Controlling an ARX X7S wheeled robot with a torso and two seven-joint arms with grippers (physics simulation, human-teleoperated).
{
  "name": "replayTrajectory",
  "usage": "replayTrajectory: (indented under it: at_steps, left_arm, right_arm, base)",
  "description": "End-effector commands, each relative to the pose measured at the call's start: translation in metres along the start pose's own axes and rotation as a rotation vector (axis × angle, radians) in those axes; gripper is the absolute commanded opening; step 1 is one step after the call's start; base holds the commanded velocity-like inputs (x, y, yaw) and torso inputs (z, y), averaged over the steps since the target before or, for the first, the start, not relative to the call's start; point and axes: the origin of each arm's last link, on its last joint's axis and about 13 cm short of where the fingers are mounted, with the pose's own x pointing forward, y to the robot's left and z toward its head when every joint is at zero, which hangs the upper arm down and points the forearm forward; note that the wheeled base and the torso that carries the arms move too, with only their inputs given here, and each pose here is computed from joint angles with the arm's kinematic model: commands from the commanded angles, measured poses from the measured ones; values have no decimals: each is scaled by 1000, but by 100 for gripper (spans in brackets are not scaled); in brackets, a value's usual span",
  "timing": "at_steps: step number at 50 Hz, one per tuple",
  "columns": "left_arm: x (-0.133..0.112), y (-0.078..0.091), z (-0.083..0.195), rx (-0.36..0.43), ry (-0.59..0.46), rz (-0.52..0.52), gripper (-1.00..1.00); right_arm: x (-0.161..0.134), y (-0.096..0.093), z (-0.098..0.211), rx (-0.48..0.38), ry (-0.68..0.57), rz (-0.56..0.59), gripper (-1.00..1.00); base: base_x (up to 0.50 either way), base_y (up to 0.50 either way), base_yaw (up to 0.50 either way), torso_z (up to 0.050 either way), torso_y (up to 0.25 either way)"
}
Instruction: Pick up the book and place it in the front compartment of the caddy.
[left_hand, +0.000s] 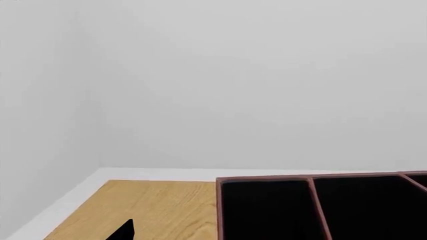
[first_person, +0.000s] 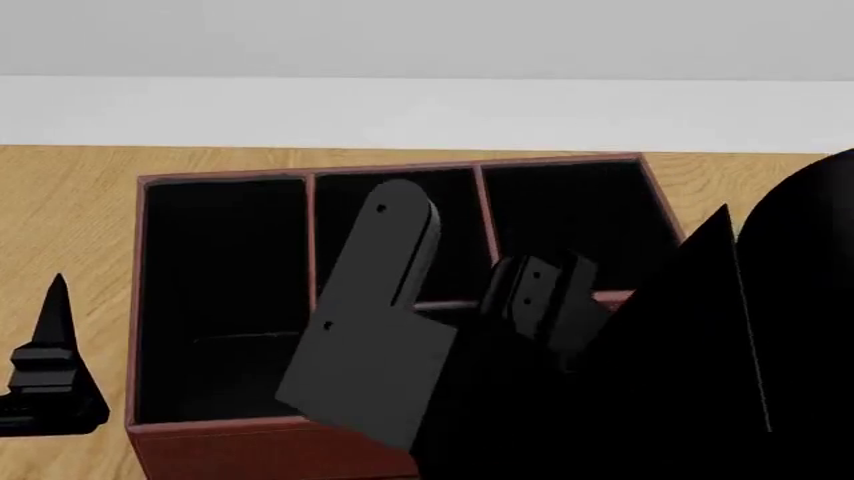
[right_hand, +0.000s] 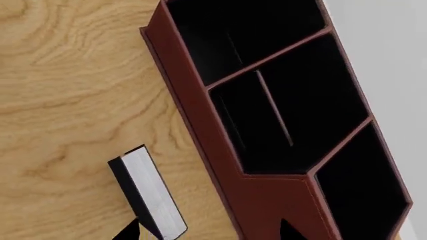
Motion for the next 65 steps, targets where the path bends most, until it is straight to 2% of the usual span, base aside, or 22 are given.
replayTrajectory:
  at_steps: [1,43,65]
  left_arm:
    - [6,1,-1,-10,-27,5,100]
    - [12,-3,1,8,-30,4,100]
    - [8,0,0,4,-30,12,100]
  right_arm:
    - [10,-5,0,-10,9,66,100]
    - [63,-12,-11,-4,25,181,100]
    - [92,-2,-21,13,64,260,100]
  base:
    - [0,0,0,0,0]
    - [0,0,0,0,0]
    - [0,0,0,0,0]
